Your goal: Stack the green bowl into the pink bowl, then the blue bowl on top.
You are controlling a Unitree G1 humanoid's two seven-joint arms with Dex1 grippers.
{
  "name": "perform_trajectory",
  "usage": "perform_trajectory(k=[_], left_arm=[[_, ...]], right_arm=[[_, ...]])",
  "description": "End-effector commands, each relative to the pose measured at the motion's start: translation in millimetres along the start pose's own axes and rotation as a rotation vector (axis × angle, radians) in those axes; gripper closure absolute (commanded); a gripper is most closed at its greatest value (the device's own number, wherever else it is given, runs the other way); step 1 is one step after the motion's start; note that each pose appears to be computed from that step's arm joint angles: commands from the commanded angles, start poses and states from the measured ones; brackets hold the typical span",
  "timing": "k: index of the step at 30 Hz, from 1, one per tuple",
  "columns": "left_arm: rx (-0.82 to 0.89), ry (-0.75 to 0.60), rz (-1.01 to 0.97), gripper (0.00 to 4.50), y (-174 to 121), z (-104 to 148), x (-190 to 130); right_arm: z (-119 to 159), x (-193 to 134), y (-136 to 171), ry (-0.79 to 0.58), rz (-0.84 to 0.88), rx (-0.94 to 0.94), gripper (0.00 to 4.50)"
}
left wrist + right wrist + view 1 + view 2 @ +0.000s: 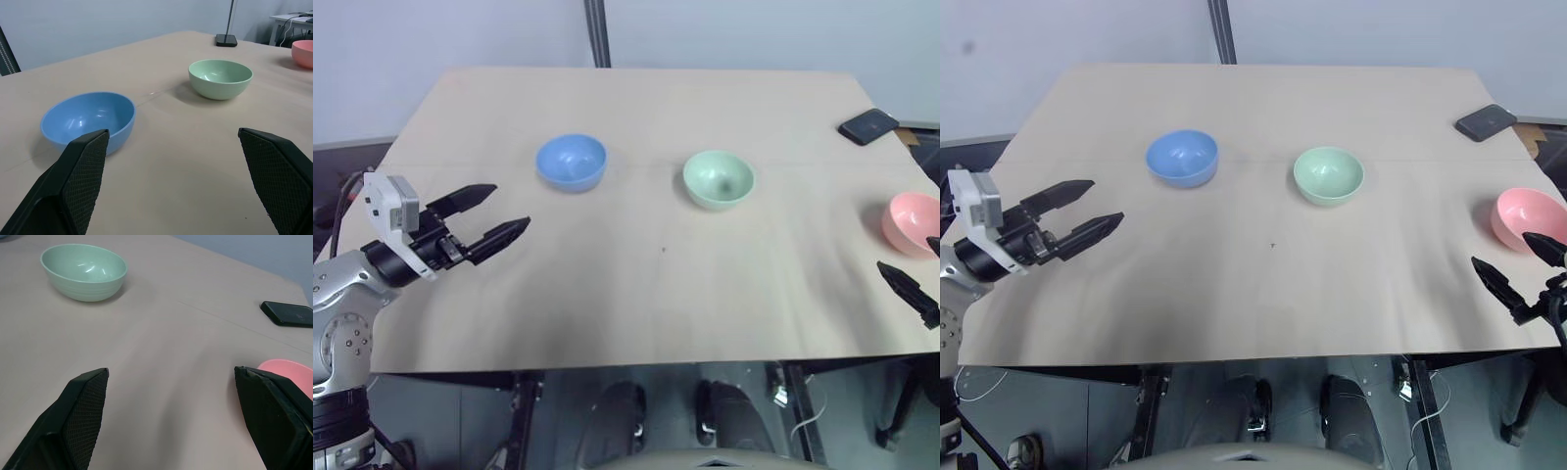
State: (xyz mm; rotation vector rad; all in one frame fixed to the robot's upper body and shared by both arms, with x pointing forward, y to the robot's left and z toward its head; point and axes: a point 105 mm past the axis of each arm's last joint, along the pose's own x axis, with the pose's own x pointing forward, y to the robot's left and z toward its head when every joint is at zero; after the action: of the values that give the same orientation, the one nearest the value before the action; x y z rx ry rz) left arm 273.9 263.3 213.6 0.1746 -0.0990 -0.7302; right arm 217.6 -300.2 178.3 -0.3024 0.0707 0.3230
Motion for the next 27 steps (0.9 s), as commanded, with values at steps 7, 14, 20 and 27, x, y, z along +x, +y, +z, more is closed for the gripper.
perform_trajectory(k=[7, 14, 20, 27], left_arm=[[0.019, -0.038, -0.034, 0.00, -7.0, 9.1, 9.7], [0.022, -0.058, -0.087, 0.00, -18.2, 12.6, 19.0], [0.016, -0.072, -0.156, 0.00, -38.4, 11.4, 27.7], [-0.002, -0.109, -0.417, 0.00, -80.7, 28.5, 27.2]], right_arm=[[10.4, 6.6, 3.6, -0.038, 0.029, -0.053, 0.18], [7.7, 34.1, 19.7, -0.055, 0.113, -0.050, 0.18], [1.4, 86.0, 11.0, -0.003, 0.118, -0.126, 0.18], [-33.1, 86.9, -79.8, 0.207, -0.247, -0.151, 0.18]])
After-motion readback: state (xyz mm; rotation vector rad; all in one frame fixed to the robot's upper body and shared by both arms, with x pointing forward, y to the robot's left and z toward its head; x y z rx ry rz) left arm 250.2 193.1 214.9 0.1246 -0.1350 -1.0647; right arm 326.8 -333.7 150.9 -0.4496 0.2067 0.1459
